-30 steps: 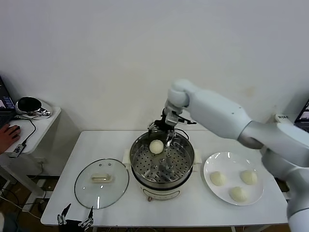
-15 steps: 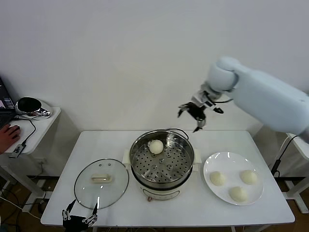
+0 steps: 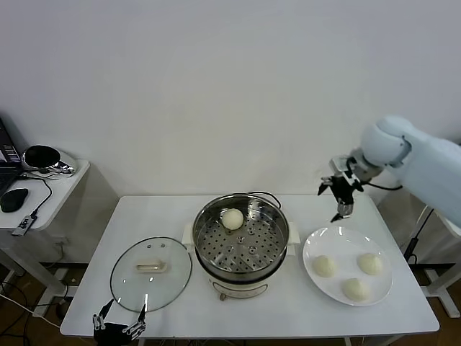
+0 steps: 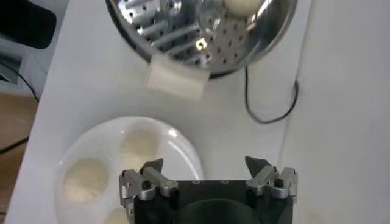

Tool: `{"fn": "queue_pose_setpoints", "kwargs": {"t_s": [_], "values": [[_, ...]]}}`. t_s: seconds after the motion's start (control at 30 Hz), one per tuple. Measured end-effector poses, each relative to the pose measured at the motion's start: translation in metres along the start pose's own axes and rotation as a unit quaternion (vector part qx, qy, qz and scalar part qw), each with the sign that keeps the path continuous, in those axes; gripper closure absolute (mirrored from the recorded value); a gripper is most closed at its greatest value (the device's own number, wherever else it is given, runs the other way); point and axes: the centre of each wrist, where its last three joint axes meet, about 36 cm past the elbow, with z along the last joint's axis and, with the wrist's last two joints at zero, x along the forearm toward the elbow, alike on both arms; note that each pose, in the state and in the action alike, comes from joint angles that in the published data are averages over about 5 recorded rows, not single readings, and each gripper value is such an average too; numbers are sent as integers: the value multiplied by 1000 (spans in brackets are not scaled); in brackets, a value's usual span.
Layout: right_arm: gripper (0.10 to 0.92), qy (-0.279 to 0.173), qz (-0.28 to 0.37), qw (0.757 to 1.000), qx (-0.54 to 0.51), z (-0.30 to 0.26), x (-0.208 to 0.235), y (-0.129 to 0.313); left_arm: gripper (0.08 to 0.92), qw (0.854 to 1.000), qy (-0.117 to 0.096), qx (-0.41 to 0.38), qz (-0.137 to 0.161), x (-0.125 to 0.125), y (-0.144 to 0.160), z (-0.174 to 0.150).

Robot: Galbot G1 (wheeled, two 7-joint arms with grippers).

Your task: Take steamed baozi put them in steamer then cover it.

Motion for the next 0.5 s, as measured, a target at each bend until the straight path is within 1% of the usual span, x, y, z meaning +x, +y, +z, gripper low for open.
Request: {"fn": "queue_pose_setpoints", "kwargs": {"t_s": [0.27, 0.5], "values": [[200, 5, -29, 999, -18, 7, -53, 17, 177, 1000, 9, 0, -3, 1, 1, 5], [200, 12, -50, 998, -23, 8, -90, 31, 177, 1000, 13, -2, -3, -2, 1, 8]]}}
